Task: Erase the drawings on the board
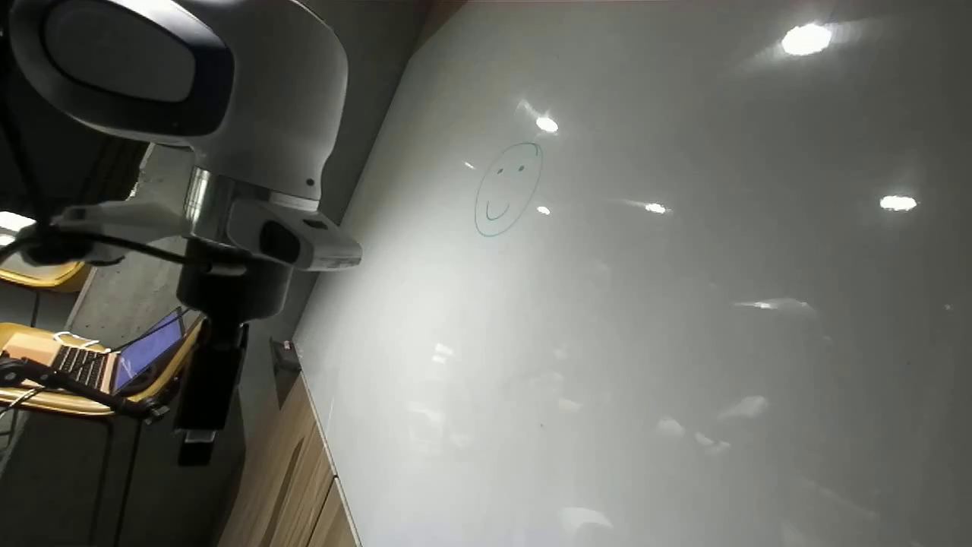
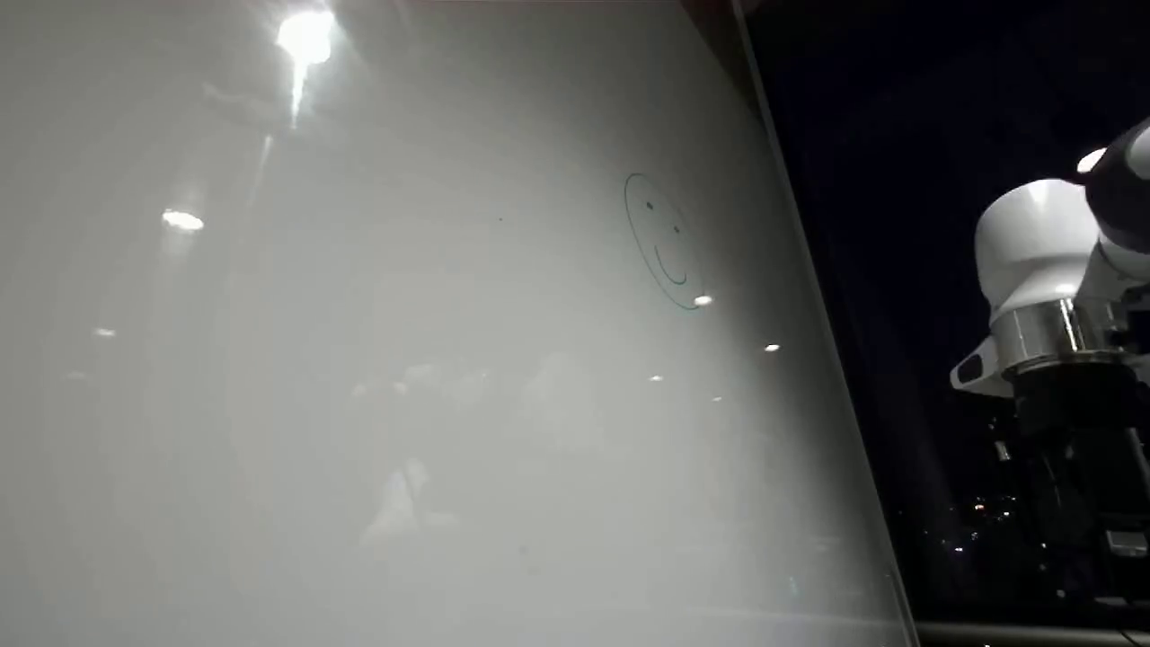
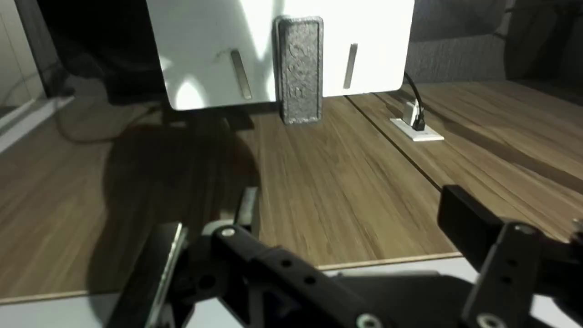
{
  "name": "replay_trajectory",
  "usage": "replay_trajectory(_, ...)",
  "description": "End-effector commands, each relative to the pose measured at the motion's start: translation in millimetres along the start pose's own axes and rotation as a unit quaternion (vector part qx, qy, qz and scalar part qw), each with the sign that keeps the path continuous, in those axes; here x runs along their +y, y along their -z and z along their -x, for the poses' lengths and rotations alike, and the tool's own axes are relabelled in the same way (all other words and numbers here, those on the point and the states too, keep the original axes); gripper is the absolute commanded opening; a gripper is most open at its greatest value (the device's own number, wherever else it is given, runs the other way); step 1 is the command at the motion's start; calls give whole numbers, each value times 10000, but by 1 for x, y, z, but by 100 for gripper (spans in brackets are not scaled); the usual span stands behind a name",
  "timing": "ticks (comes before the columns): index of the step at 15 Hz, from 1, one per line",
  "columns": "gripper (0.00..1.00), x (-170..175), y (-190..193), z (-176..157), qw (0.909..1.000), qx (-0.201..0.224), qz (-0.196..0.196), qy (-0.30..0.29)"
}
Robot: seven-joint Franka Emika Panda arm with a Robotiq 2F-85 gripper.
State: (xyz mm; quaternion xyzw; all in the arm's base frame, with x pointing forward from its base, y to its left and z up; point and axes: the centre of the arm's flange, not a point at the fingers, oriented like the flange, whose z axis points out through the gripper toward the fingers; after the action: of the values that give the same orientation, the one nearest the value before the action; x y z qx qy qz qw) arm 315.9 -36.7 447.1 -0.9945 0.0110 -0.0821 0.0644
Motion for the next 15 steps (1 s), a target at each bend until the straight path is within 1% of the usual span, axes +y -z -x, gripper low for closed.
replay_trajectory(1,100,-42,-41,21,9977,483,81,468)
replay_trajectory(4,100,-61,-68,8,9950,564,300,769)
replay_trajectory(7,100,-64,-100,-6,9945,468,510,791)
replay_trajectory(9,100,-59,-125,-11,9947,309,721,669)
replay_trajectory(12,100,-50,-156,0,9935,-20,1035,482)
replay_trajectory(14,100,-42,-169,4,9917,-209,1196,423)
replay_trajectory(15,100,-38,-170,6,9910,-362,1242,345)
